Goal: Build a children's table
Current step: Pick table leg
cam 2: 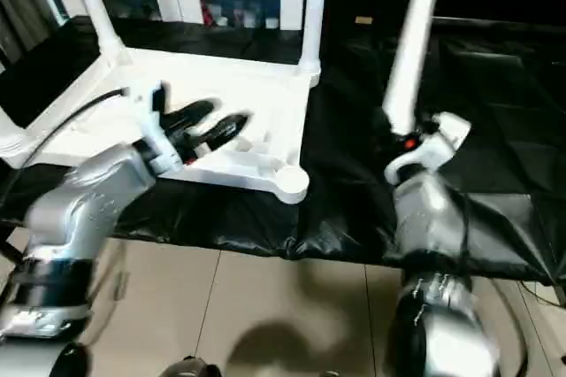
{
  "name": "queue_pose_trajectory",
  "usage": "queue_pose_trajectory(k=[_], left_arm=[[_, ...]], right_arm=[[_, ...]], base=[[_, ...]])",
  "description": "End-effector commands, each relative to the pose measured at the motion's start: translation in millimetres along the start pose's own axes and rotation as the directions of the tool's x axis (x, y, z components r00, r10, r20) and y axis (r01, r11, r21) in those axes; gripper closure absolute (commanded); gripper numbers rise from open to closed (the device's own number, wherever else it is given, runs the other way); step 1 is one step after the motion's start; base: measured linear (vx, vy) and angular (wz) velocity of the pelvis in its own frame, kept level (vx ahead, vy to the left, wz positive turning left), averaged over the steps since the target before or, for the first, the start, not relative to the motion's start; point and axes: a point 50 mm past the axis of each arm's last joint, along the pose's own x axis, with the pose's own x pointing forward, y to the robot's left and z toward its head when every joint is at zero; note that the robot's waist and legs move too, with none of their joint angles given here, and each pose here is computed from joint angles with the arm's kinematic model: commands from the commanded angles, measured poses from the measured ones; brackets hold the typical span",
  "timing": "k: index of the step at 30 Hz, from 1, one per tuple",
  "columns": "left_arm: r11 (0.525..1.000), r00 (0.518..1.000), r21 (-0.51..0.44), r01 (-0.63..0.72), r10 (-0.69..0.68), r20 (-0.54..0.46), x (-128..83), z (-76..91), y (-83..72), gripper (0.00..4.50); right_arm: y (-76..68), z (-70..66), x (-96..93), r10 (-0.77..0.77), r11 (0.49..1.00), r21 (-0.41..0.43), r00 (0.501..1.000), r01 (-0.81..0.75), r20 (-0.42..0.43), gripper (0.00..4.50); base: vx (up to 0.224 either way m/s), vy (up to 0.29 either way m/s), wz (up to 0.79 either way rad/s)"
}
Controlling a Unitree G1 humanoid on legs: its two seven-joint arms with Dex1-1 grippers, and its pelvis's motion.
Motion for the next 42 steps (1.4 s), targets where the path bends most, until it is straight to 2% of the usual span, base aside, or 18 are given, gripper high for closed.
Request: queue_pose_trajectory(k=[1, 3, 5, 6, 8, 11, 13, 14, 15, 20, 21, 23, 24, 28, 32, 37, 42], left_arm=[[0.998, 0.998, -0.034, 0.058, -0.057, 0.018, 7, 5.6, -6.0, 0.0], [0.993, 0.996, -0.076, 0.089, -0.087, 0.033, 12, 8.4, -8.4, 0.0], [0.969, 0.985, -0.178, 0.171, -0.164, 0.053, 23, 13.3, -15.0, 0.0], [0.969, 0.985, -0.178, 0.171, -0.164, 0.053, 23, 13.3, -15.0, 0.0], [0.95, 0.979, -0.235, 0.205, -0.199, 0.049, 31, 14.6, -18.3, 0.0], [0.927, 0.973, -0.295, 0.231, -0.227, 0.049, 41, 13.9, -21.7, 0.0], [0.917, 0.971, -0.32, 0.238, -0.232, 0.058, 44, 13.8, -22.8, 0.0], [0.889, 0.966, -0.377, 0.258, -0.248, 0.077, 48, 13.8, -25.3, 0.0], [0.881, 0.964, -0.393, 0.262, -0.252, 0.078, 49, 13.2, -26.1, 0.0], [0.879, 0.967, -0.407, 0.248, -0.25, 0.048, 55, 5.8, -28.0, 0.0], [0.875, 0.966, -0.412, 0.254, -0.253, 0.058, 55, 6.4, -28.2, 0.0], [0.837, 0.956, -0.464, 0.291, -0.267, 0.119, 55, 13.2, -29.6, 0.0], [0.833, 0.954, -0.464, 0.3, -0.274, 0.124, 55, 14.4, -29.9, 0.29], [0.826, 0.945, -0.461, 0.325, -0.299, 0.13, 54, 16.1, -30.3, 0.4], [0.827, 0.942, -0.452, 0.334, -0.304, 0.141, 55, 17.5, -30.8, 0.77], [0.806, 0.929, -0.463, 0.368, -0.332, 0.162, 54, 19.8, -33.7, 1.2], [0.814, 0.937, -0.465, 0.348, -0.306, 0.166, 55, 20.8, -30.8, 1.6]], right_arm=[[21.7, 4.6, 3.4, 0.143, 0.989, 0.049, 0.99, -0.143, 0.008, 1.76], [31.6, 1.9, -3.5, 0.217, 0.972, 0.091, 0.976, -0.215, -0.013, 1.76], [52.2, -2.6, -19.5, 0.37, 0.92, 0.166, 0.926, -0.354, -0.076, 1.76], [52.2, -2.6, -19.5, 0.37, 0.92, 0.166, 0.926, -0.354, -0.076, 1.76], [61.8, -4.9, -28.4, 0.439, 0.888, 0.211, 0.89, -0.409, -0.121, 1.76], [68.8, -7.9, -33.3, 0.497, 0.857, 0.247, 0.852, -0.452, -0.165, 1.76], [69.7, -9.3, -33.8, 0.502, 0.855, 0.25, 0.847, -0.454, -0.175, 1.76], [71.5, -11.8, -35.4, 0.51, 0.85, 0.261, 0.837, -0.457, -0.196, 1.76], [72.3, -12.5, -35.9, 0.513, 0.849, 0.265, 0.834, -0.458, -0.202, 1.76], [77.6, -16.3, -39.3, 0.536, 0.835, 0.287, 0.811, -0.469, -0.234, 1.76], [78.2, -16.9, -40.0, 0.538, 0.834, 0.29, 0.807, -0.469, -0.243, 1.76], [77.7, -19.9, -41.0, 0.532, 0.841, 0.277, 0.802, -0.464, -0.272, 1.76], [77.8, -20.7, -41.5, 0.533, 0.841, 0.278, 0.798, -0.464, -0.281, 1.76], [78.2, -22.2, -41.8, 0.534, 0.841, 0.286, 0.792, -0.46, -0.297, 1.76], [77.9, -22.8, -41.0, 0.533, 0.841, 0.288, 0.79, -0.457, -0.303, 1.76], [76.6, -25.2, -39.8, 0.523, 0.849, 0.277, 0.789, -0.45, -0.321, 1.76], [75.7, -25.8, -38.8, 0.518, 0.853, 0.271, 0.79, -0.447, -0.327, 1.76]], base=[[0.0, 0.0, 0.0], [0.0, 0.0, 0.0], [0.0, 0.0, 0.0], [0.0, 0.0, 0.0], [0.0, 0.0, 0.0], [0.0, 0.0, 0.0], [0.0, 0.0, 0.0], [0.0, 0.0, 0.0], [0.0, 0.0, 0.0], [0.0, 0.0, 0.0], [0.0, 0.0, 0.0], [0.0, 0.0, 0.0], [0.0, 0.0, 0.0], [0.0, 0.0, 0.0], [0.0, 0.0, 0.0], [0.0, 0.0, 0.0], [0.0, 0.0, 0.0]])
